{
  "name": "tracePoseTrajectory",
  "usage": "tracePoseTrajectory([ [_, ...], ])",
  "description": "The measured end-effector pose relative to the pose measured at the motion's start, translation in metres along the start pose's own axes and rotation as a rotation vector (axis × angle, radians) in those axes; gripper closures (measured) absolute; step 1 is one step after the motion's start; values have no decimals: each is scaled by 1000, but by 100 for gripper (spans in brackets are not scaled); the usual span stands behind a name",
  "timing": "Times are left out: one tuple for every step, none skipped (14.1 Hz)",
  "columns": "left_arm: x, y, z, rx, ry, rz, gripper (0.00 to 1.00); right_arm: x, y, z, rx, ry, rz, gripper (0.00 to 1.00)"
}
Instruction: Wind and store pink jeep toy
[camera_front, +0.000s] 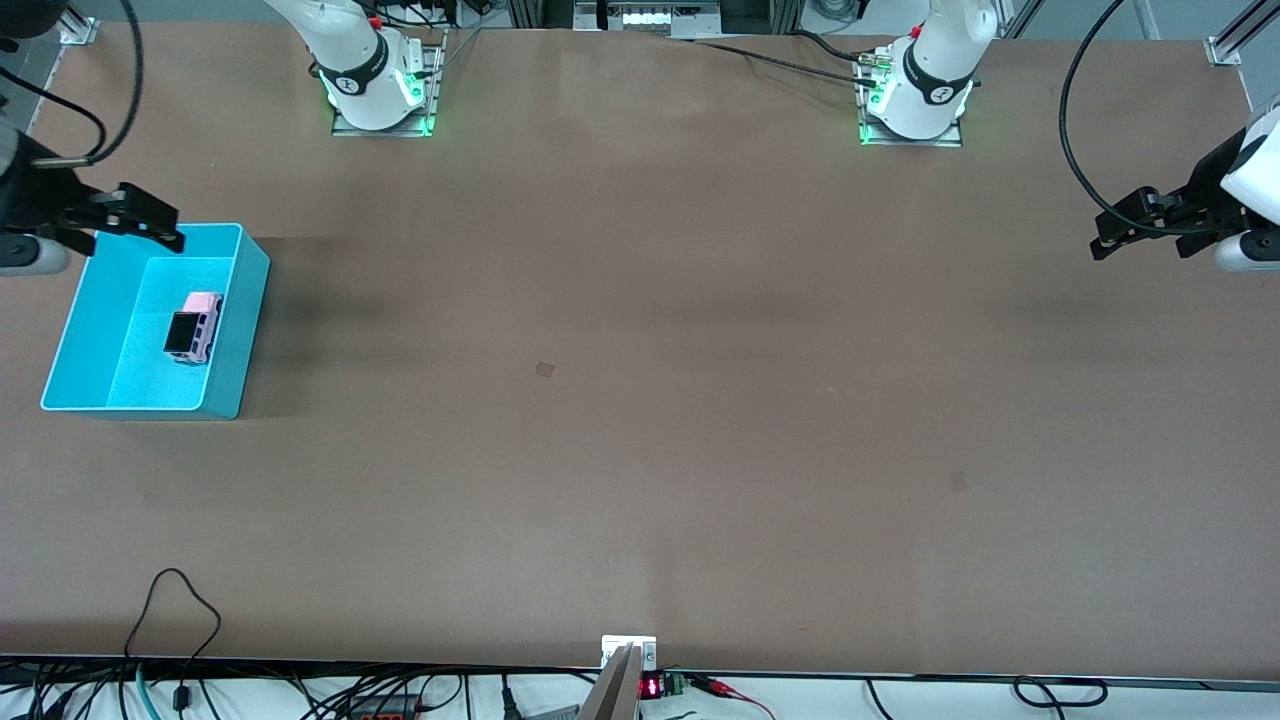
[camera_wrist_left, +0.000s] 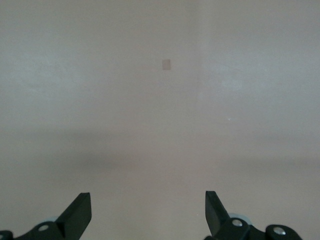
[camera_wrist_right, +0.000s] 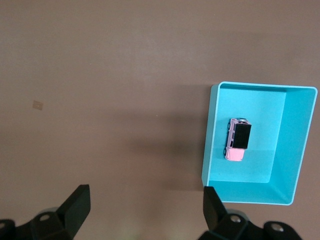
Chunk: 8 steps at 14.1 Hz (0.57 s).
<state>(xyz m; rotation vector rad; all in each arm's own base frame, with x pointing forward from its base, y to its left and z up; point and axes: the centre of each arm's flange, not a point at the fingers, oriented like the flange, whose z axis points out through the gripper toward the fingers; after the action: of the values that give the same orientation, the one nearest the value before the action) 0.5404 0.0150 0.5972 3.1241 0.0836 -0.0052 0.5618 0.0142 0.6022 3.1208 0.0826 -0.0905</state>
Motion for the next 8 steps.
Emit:
tracePoseTrajectory([
  [0,0,0,0,0,0,0,0,-1,0,0,-1,2,0],
  [0,0,0,0,0,0,0,1,0,1,0,-3,7,0],
  [0,0,0,0,0,0,0,1,3,3,0,-5,14,0],
  [0,0,0,0,0,0,0,2,6,4,1,-8,22,0],
  [0,0,0,0,-1,-1,0,3,9,5,1,-10,29,0],
  [0,-1,0,0,-1,-1,0,3,11,6,1,-11,33,0],
  [0,-1,0,0,-1,-2,0,3,11,6,1,-12,33,0],
  [0,-1,0,0,-1,-2,0,3,11,7,0,-12,33,0],
])
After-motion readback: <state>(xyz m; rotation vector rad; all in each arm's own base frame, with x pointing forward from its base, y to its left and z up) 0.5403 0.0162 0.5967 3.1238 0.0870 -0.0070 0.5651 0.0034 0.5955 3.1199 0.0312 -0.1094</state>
